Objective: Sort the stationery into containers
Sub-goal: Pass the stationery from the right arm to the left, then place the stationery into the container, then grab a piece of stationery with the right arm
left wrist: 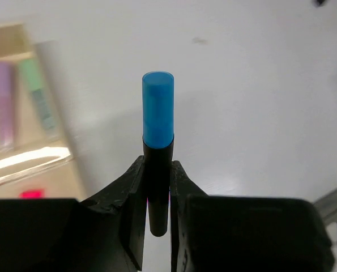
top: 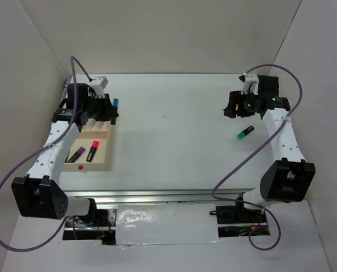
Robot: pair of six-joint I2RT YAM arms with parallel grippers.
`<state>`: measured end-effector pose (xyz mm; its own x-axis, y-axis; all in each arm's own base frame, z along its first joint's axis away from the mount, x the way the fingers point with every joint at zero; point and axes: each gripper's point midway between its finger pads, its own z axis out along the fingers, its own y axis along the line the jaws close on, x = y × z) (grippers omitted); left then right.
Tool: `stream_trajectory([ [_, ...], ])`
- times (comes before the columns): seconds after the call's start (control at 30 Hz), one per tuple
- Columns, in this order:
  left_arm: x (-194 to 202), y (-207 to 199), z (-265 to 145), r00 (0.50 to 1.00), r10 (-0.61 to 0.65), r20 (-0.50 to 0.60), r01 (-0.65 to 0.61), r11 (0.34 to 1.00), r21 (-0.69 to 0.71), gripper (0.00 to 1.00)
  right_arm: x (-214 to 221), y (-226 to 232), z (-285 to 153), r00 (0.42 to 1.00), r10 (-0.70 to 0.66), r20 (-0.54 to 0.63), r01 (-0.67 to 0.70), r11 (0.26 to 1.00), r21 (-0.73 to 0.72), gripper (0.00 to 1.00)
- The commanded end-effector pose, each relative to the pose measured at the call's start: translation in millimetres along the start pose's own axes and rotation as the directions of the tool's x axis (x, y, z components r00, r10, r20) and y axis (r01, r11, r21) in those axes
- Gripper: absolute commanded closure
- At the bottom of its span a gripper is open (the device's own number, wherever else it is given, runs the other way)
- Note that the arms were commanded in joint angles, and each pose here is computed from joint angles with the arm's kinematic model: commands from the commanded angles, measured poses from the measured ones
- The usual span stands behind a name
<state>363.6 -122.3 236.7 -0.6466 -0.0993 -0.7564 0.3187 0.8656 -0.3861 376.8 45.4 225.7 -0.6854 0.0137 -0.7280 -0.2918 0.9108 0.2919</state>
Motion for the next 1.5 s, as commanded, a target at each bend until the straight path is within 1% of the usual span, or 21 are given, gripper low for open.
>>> stream_trajectory([
  [0.0,32,47,-38,0.975,0.156,-0.159,-0.173,0.980,-0.099,1.00,20,-24,-24,0.937,-0.326,-0.123,0.332,0.943,0.036,0.32],
  [0.07,51,81,-54,0.966,0.128,-0.226,-0.179,0.958,-0.226,1.00,24,-48,-25,0.925,-0.336,-0.175,0.359,0.926,0.117,0.34],
  [0.13,67,98,-64,0.959,0.094,-0.268,-0.169,0.946,-0.277,1.00,28,-58,-24,0.927,-0.323,-0.190,0.352,0.925,0.145,0.34],
  [0.37,111,147,-88,0.956,-0.040,-0.289,-0.086,0.907,-0.411,1.00,30,-84,-14,0.943,-0.252,-0.219,0.301,0.925,0.231,0.35],
  [0.5,126,170,-87,0.944,-0.107,-0.312,-0.055,0.881,-0.469,1.00,25,-86,4,0.977,-0.075,-0.198,0.123,0.963,0.241,0.34],
  [0.53,129,176,-85,0.941,-0.126,-0.313,-0.041,0.879,-0.476,1.00,19,-83,8,0.985,0.010,-0.170,0.032,0.970,0.241,0.34],
  [0.57,130,179,-83,0.940,-0.133,-0.313,-0.037,0.875,-0.482,1.00,22,-86,11,0.984,0.019,-0.179,0.025,0.970,0.242,0.33],
  [0.67,132,189,-76,0.939,-0.135,-0.316,-0.041,0.869,-0.493,0.98,13,-92,27,0.969,0.223,-0.102,-0.184,0.937,0.299,0.32],
  [0.77,134,198,-71,0.935,-0.152,-0.322,-0.032,0.864,-0.503,0.90,10,-104,43,0.947,0.321,-0.033,-0.286,0.882,0.374,0.32],
  [0.83,139,202,-68,0.927,-0.172,-0.334,-0.022,0.862,-0.506,0.84,2,-107,52,0.946,0.324,0.030,-0.308,0.862,0.402,0.31],
  [0.93,144,205,-65,0.919,-0.194,-0.344,-0.008,0.861,-0.508,0.61,-12,-114,62,0.936,0.326,0.133,-0.349,0.809,0.473,0.27],
  [1.0,146,204,-63,0.919,-0.202,-0.339,0.001,0.861,-0.509,0.42,-19,-121,70,0.923,0.331,0.195,-0.384,0.761,0.523,0.26],
  [1.03,145,204,-64,0.922,-0.203,-0.331,0.006,0.860,-0.510,0.40,-26,-118,80,0.921,0.329,0.207,-0.388,0.752,0.533,0.25],
  [1.07,143,203,-64,0.924,-0.199,-0.326,0.005,0.860,-0.510,0.27,-30,-119,86,0.916,0.333,0.221,-0.400,0.736,0.546,0.25],
  [1.13,141,199,-65,0.931,-0.195,-0.307,0.013,0.861,-0.509,0.24,-47,-127,88,0.896,0.342,0.282,-0.443,0.673,0.592,0.25],
  [1.17,138,198,-67,0.936,-0.189,-0.298,0.012,0.861,-0.509,0.22,-29,-137,103,0.896,0.379,0.233,-0.435,0.636,0.637,0.25],
  [1.2,138,194,-68,0.937,-0.187,-0.295,0.014,0.864,-0.504,0.22,-51,-127,108,0.888,0.373,0.268,-0.455,0.635,0.625,0.26],
  [1.23,136,192,-69,0.940,-0.182,-0.288,0.014,0.866,-0.501,0.21,-34,-136,128,0.886,0.406,0.224,-0.445,0.610,0.655,0.27],
  [1.3,130,183,-72,0.948,-0.169,-0.269,0.019,0.876,-0.483,0.20,-37,-143,134,0.865,0.447,0.229,-0.474,0.576,0.666,0.29],
  [1.33,128,180,-72,0.951,-0.161,-0.263,0.018,0.880,-0.474,0.20,-21,-151,147,0.857,0.476,0.196,-0.467,0.559,0.685,0.30],
  [1.47,111,164,-77,0.968,-0.127,-0.217,0.018,0.897,-0.441,0.18,-10,-177,158,0.810,0.538,0.232,-0.529,0.502,0.684,0.33],
])
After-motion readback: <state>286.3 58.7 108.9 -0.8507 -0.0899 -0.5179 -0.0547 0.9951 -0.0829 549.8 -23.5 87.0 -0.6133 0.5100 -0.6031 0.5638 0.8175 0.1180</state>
